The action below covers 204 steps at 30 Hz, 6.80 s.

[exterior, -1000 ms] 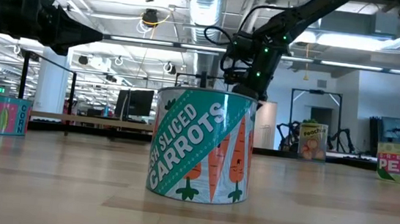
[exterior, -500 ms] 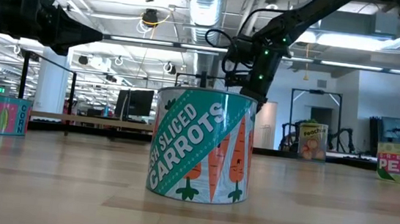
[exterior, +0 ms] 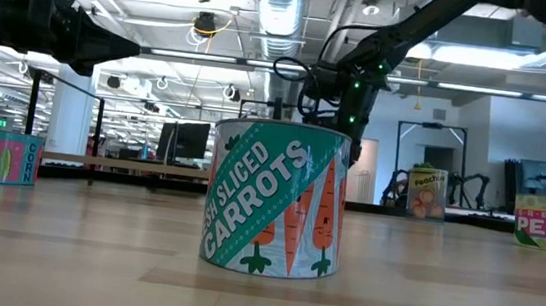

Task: Pick and place cans onto a shelf
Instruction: Put the canned oranges on the shelf, then put the top canned corn on the shelf

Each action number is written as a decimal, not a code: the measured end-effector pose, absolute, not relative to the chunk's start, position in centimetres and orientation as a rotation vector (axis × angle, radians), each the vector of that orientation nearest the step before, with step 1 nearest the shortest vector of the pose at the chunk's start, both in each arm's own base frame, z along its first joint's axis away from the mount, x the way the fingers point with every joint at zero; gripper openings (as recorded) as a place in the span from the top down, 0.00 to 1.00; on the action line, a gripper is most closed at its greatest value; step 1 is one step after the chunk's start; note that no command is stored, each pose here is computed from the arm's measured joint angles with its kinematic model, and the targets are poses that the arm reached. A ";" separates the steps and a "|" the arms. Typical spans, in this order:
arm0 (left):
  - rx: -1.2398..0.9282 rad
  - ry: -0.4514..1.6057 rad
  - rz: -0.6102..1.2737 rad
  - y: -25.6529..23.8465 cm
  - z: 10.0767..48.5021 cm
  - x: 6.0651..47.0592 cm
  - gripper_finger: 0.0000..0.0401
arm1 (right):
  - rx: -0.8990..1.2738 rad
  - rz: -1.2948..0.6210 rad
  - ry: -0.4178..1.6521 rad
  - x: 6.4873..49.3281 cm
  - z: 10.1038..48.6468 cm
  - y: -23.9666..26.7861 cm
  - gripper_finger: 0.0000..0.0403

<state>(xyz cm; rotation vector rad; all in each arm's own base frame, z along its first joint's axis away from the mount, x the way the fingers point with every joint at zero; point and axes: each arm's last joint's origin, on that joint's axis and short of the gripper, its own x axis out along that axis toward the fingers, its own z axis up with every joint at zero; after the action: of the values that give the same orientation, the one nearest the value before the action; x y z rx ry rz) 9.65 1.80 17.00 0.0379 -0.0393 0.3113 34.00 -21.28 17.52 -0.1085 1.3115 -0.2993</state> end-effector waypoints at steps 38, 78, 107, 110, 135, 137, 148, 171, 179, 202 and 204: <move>0.066 -0.039 0.307 1.8 17.0 9.7 1.00 | -0.211 -0.264 0.836 44.0 35.1 -16.8 0.99; 0.063 -0.034 0.307 1.8 17.0 9.7 1.00 | -0.162 -0.136 1.095 49.8 22.7 -14.6 0.90; 0.042 -0.061 0.201 1.5 17.2 9.8 1.00 | -0.243 0.095 0.985 43.2 34.9 -8.4 0.97; 0.041 -0.040 0.201 1.5 17.1 10.0 1.00 | -0.246 0.126 0.918 42.7 34.2 -7.7 0.99; 0.039 0.072 0.201 1.8 16.5 11.5 1.00 | -0.098 0.077 0.047 27.0 21.5 -0.5 0.99; 0.039 0.071 0.200 1.8 16.5 11.7 1.00 | -0.101 0.065 -0.009 25.8 20.7 -0.7 0.99; 0.036 0.110 0.185 1.9 17.4 13.0 1.00 | -0.017 -0.018 0.070 22.6 16.7 -2.5 0.95; 0.151 0.325 -0.152 -0.1 20.9 24.9 1.00 | 0.010 -0.068 0.075 20.7 15.3 -4.4 0.97; 0.249 0.559 -0.154 -3.1 21.4 30.5 0.92 | -0.041 -0.044 0.047 20.7 16.0 -6.3 0.96; 0.467 0.837 0.072 -4.4 18.6 35.7 0.79 | -0.036 -0.032 0.044 20.4 16.0 -7.0 0.97; 0.482 0.838 0.058 -4.4 18.6 35.7 0.86 | -0.036 -0.032 0.044 20.4 16.0 -7.0 0.96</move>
<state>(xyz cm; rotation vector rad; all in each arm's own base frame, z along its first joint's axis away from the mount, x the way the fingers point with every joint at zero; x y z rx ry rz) 35.70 -4.43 18.63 0.4822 0.8379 0.0579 20.43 -6.98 16.00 -0.0360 0.0438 -0.0321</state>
